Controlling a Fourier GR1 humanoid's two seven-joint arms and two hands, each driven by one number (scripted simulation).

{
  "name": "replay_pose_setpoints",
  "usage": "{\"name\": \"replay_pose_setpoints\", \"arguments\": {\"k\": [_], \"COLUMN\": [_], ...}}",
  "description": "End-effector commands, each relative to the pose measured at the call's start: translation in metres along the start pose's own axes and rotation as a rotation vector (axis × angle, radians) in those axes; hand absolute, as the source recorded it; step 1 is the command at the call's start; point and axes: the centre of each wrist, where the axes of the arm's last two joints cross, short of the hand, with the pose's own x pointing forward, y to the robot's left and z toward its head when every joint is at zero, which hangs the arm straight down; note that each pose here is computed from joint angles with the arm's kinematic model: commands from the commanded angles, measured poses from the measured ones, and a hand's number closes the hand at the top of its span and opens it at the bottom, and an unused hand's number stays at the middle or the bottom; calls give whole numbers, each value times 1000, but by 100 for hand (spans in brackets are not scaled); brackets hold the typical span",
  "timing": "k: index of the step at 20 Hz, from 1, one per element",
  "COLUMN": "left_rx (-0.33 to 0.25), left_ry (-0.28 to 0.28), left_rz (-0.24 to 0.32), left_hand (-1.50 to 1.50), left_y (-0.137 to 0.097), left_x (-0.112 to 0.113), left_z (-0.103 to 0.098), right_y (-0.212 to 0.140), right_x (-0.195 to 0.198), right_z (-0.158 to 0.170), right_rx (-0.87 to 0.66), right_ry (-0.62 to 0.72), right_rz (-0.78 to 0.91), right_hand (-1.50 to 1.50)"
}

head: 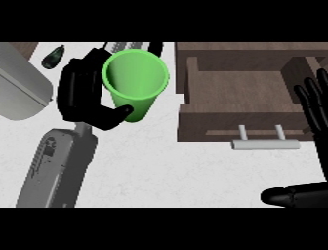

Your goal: Pick up the cup, place it into the drawer and close the drawer

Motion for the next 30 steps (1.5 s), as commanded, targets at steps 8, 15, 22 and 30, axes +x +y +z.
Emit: {"name": "replay_pose_setpoints", "arguments": {"k": [8, 15, 22, 30], "left_rx": [-43, -74, -58, -51], "left_ry": [17, 61, 121, 173], "left_rz": [-69, -133, -134, -199], "left_hand": [150, 150, 150, 150], "left_y": [-56, -93, -111, -125], "left_x": [26, 13, 0, -33], "left_z": [-80, -98, -119, -109], "right_y": [-11, 3, -24, -2], "right_x": [-8, -5, -7, -11], "right_z": [2, 2, -8, -4], "right_rx": [-11, 10, 9, 20], "right_ry": [-9, 11, 15, 7], "right_rz": [-5, -2, -2, -4], "right_hand": [-150, -150, -150, -150]}}
